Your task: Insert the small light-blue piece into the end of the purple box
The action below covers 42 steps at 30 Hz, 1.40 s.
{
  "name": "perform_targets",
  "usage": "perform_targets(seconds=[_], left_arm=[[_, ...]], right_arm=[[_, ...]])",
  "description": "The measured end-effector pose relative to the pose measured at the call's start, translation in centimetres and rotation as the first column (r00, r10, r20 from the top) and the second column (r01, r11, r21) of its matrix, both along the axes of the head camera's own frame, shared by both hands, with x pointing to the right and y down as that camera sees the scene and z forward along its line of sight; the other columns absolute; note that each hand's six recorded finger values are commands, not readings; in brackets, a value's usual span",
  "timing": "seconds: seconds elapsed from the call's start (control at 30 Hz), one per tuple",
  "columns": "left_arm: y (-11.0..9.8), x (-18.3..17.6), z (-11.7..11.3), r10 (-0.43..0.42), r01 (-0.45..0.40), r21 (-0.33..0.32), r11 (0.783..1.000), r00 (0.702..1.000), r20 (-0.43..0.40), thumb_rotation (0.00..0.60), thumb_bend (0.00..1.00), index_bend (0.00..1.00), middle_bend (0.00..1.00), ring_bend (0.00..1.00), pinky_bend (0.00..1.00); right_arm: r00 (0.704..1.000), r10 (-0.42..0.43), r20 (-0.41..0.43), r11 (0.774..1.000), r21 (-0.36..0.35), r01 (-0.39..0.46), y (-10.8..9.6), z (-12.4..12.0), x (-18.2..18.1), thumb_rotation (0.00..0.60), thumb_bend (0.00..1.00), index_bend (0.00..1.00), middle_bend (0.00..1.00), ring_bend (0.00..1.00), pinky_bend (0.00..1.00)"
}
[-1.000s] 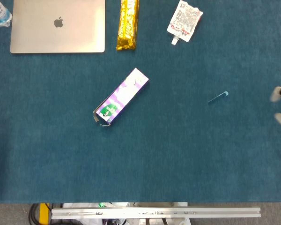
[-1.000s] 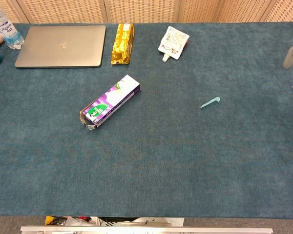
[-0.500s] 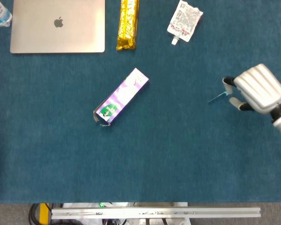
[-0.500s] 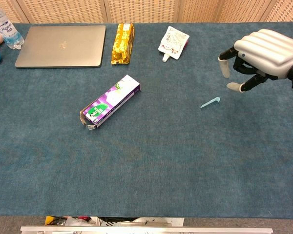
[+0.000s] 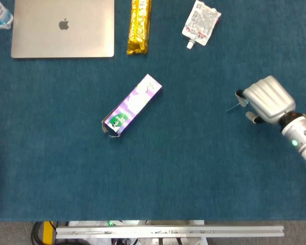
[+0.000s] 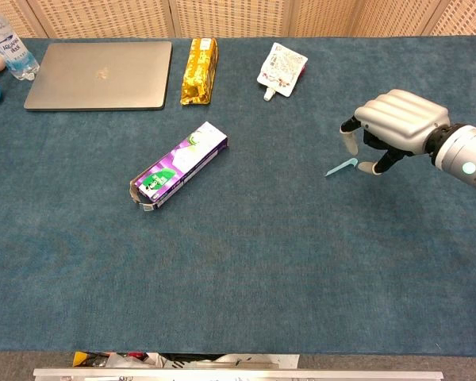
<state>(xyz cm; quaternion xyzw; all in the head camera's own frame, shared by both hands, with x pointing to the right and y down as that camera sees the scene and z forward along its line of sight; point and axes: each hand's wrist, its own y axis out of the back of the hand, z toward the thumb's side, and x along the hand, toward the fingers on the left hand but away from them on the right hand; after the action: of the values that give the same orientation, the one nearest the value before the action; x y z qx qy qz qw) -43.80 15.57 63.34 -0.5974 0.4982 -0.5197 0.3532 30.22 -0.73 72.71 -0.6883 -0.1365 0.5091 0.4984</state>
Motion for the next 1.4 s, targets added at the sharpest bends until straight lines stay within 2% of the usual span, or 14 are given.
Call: perform_targets(seconds=[0.23, 0.57, 1.0, 1.4], left_arm=[[0.0, -0.1, 0.2, -0.003, 0.003, -0.009, 1.0, 1.0, 0.001, 0.6, 0.36, 0.19, 0.19, 0.16, 0.12], [-0.2, -0.3, 0.3, -0.006, 0.006, -0.01, 1.0, 1.0, 0.004, 0.6, 0.36, 0.19, 0.19, 0.16, 0.12], [0.0, -0.9, 0.4, -0.016, 0.017, -0.015, 1.0, 1.0, 0.009, 0.6, 0.36, 0.19, 0.19, 0.16, 0.12], [0.1, -1.2, 0.5, -0.026, 0.026, -0.018, 0.999, 1.0, 0.012, 0.6, 0.36, 0.19, 0.19, 0.16, 0.12]], right_arm=[[1.0, -0.004, -0.031, 1.0, -0.019, 0.003, -0.1, 2.1, -0.3, 0.6, 0.23, 0.54, 1.0, 1.0, 1.0], [0.999, -0.004, -0.033, 1.0, -0.03, 0.003, -0.7, 4.2, -1.9, 0.6, 0.26, 0.54, 1.0, 1.0, 1.0], [0.998, -0.011, -0.055, 0.999, -0.037, 0.009, -0.7, 5.2, -2.6, 0.6, 0.27, 0.54, 1.0, 1.0, 1.0], [0.997, -0.013, -0.072, 0.999, -0.045, 0.01, -0.7, 6.0, -3.0, 0.6, 0.34, 0.54, 1.0, 1.0, 1.0]])
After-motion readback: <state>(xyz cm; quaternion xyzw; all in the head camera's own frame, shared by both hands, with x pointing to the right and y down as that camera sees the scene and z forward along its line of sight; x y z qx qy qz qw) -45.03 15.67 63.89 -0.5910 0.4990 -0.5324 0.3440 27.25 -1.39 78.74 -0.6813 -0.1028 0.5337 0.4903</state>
